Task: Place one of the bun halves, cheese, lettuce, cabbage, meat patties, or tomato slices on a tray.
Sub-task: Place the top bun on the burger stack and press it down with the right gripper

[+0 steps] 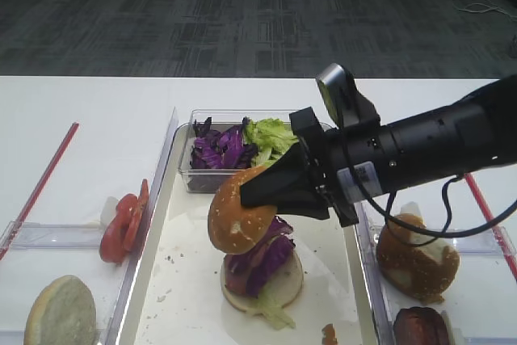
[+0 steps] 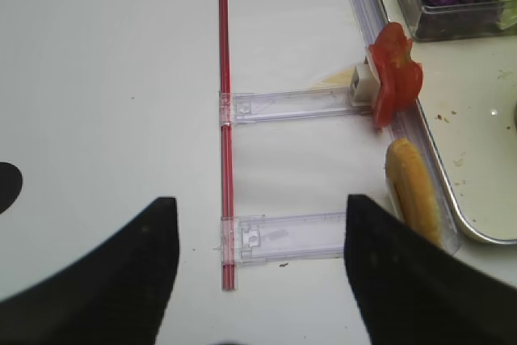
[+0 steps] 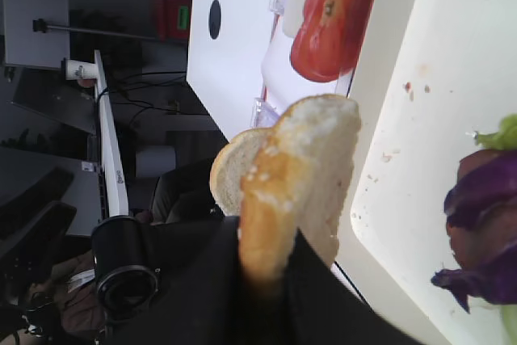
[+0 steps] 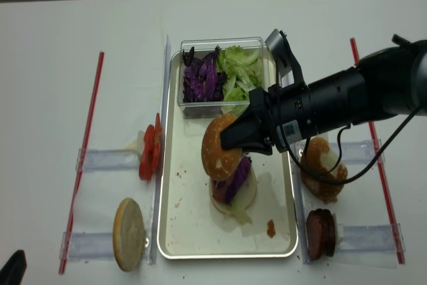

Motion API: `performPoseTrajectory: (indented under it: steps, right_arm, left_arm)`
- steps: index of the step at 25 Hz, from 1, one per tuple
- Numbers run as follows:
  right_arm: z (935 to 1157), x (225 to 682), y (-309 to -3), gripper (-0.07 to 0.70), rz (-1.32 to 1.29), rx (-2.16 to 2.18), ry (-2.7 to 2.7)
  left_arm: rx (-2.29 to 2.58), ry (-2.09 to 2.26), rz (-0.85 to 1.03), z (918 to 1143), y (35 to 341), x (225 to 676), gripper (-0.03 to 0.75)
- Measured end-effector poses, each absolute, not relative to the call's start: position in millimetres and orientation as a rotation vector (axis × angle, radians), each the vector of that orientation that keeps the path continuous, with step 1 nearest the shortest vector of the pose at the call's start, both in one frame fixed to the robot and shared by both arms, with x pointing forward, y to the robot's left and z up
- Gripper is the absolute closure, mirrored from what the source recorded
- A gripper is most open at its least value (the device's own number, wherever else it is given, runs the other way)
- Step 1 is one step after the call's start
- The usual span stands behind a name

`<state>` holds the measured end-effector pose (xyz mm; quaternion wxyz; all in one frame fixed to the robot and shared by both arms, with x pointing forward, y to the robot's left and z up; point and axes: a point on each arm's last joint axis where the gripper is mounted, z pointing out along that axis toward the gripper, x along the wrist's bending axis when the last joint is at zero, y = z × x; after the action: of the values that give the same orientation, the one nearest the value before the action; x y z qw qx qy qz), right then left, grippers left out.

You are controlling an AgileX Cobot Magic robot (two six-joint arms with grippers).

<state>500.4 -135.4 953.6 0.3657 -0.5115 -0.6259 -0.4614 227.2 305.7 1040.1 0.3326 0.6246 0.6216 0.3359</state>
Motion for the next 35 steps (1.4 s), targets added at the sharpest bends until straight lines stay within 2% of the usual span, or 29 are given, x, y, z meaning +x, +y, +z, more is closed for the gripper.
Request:
performPoseTrajectory:
  steps: [6, 13, 35]
  right_arm:
    - [929.5, 491.4, -138.1, 0.511, -1.153, -1.336, -1.588]
    - [918.2, 492.3, -138.1, 0.511, -1.13, -1.364, -1.557]
    - [911.7, 499.2, -139.8, 0.511, -1.13, -1.481, -1.53]
  left_arm:
    - [1.632, 1.624, 0.877, 1040.1, 305.7, 227.2, 0.293]
    - [1.632, 1.624, 0.877, 1040.1, 305.7, 227.2, 0.293]
    - [1.632, 1.624, 0.877, 1040.1, 305.7, 227.2, 0.293]
